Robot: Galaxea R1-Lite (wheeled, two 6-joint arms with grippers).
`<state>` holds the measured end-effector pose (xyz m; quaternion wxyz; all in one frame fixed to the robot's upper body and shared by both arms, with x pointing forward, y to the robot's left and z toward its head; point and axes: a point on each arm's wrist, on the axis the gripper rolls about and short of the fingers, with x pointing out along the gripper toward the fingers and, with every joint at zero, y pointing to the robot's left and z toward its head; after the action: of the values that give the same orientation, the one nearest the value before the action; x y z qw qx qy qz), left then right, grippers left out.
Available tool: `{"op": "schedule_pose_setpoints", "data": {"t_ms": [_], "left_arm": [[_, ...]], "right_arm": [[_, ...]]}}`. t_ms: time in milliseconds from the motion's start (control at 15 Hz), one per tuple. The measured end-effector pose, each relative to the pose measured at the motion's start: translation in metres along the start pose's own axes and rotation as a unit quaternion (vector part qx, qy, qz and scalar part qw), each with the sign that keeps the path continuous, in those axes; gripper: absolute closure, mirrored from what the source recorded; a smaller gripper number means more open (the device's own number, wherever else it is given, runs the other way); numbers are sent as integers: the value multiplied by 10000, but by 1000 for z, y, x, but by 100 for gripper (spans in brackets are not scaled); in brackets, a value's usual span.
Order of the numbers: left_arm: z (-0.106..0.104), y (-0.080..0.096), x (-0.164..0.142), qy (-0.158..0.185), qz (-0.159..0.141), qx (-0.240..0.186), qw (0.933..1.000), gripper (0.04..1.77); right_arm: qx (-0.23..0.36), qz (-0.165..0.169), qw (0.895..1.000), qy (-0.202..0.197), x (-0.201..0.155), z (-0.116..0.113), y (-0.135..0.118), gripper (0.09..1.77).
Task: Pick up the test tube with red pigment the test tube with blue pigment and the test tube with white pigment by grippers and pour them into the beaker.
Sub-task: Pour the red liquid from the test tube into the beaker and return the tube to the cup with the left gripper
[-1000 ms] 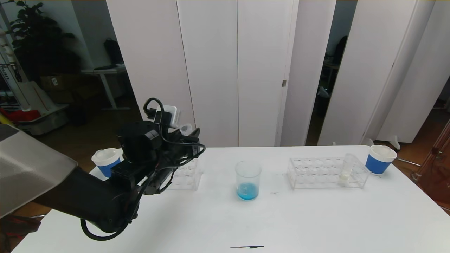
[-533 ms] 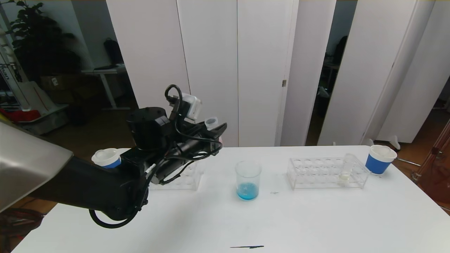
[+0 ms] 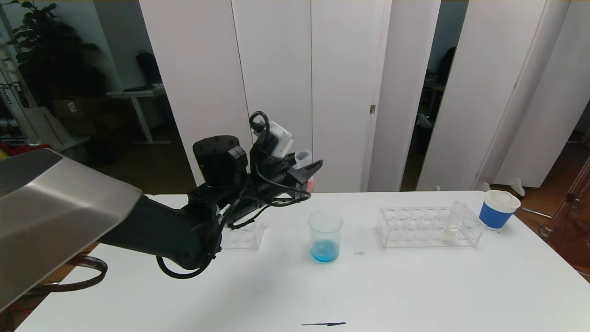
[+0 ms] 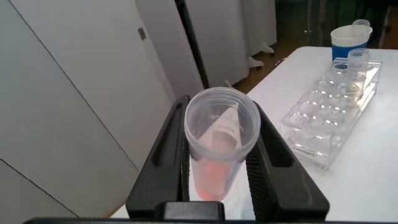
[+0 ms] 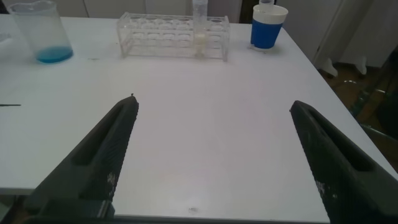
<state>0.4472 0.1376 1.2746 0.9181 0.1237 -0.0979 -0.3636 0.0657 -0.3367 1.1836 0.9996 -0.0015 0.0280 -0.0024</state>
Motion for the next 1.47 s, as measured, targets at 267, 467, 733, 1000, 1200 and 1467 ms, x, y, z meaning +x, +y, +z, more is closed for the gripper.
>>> {"op": "schedule_pose_setpoints", "data": {"t_ms": [267,467,733,1000,1200,1467], "left_arm": [[-21,2,14,-62,55,1203,9927,121],[-35,1,17,52,29,1696,9855,121],[-47,4,15,55,102,2805,9598,121],[-56,3,13,99,110,3499,9367,121],[-60,2,12,68,157,4064,9135,121],[-61,2,10,2,253,4560,8896,121]], "right_arm": [[0,2,10000,0,0,0,0,11],[2,2,10000,-1,0,0,0,11],[0,2,10000,1,0,0,0,11],[2,0,10000,3,0,0,0,11],[0,2,10000,1,0,0,0,11],[0,0,10000,1,0,0,0,11]]}}
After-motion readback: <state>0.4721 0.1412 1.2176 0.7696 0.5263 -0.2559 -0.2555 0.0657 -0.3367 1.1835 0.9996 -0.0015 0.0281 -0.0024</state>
